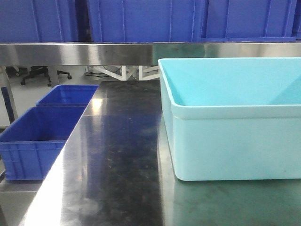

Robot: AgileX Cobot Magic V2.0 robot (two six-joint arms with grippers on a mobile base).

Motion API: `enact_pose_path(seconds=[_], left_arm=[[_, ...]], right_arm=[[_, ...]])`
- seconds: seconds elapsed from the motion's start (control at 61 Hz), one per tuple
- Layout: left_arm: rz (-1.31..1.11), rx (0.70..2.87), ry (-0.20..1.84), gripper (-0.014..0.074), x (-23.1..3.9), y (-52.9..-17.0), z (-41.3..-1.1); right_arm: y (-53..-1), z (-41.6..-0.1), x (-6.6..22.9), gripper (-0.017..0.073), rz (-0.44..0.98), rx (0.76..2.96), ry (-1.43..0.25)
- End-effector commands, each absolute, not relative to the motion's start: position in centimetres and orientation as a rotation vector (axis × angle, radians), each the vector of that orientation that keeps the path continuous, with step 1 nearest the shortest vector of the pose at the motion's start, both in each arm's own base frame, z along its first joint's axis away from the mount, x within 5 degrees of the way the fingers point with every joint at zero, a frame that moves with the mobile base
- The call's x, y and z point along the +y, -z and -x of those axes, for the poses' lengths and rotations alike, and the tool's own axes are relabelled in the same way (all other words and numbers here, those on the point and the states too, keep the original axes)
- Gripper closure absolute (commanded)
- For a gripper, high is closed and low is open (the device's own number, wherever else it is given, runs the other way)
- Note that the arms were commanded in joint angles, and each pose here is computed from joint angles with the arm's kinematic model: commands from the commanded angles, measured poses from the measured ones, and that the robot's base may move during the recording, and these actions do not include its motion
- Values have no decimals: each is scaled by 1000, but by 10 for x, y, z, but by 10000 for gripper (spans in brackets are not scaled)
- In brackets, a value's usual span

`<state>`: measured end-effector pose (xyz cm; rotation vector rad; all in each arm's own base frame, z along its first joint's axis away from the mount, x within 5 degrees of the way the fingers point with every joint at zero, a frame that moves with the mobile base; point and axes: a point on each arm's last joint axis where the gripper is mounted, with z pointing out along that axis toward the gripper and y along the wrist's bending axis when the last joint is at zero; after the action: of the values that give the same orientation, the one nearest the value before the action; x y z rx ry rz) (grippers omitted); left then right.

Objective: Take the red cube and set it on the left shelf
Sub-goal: 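Lower the right gripper into the light-blue tub above the red cube, then close the right gripper on the red cube and lift it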

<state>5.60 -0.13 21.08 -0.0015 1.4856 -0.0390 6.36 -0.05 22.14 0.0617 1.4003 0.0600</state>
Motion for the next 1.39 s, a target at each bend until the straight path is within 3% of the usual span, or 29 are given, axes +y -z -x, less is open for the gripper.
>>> enact_pose_path(seconds=[0.0,0.475,0.885,1.016,1.18,1.246,1.377], left_arm=[[3,1409,38,492,-1,-211,-55],[3,1409,38,492,-1,-211,-55],[3,1409,38,492,-1,-211,-55],[3,1409,38,492,-1,-211,-55],[3,1409,38,492,-1,-211,-55],[3,1409,38,492,-1,-211,-55],[3,1409,38,492,-1,-211,-55]], right_arm=[[-251,-73,1,511,-38,1336,-63],[-345,-160,3,511,-33,1431,-71],[-331,-241,9,494,-156,2048,-178],[-323,-259,11,361,-168,2175,-196],[-309,-276,13,18,-179,2305,-207],[-301,-280,13,-28,-182,2340,-207],[-290,-288,16,-28,-180,2383,-212]])
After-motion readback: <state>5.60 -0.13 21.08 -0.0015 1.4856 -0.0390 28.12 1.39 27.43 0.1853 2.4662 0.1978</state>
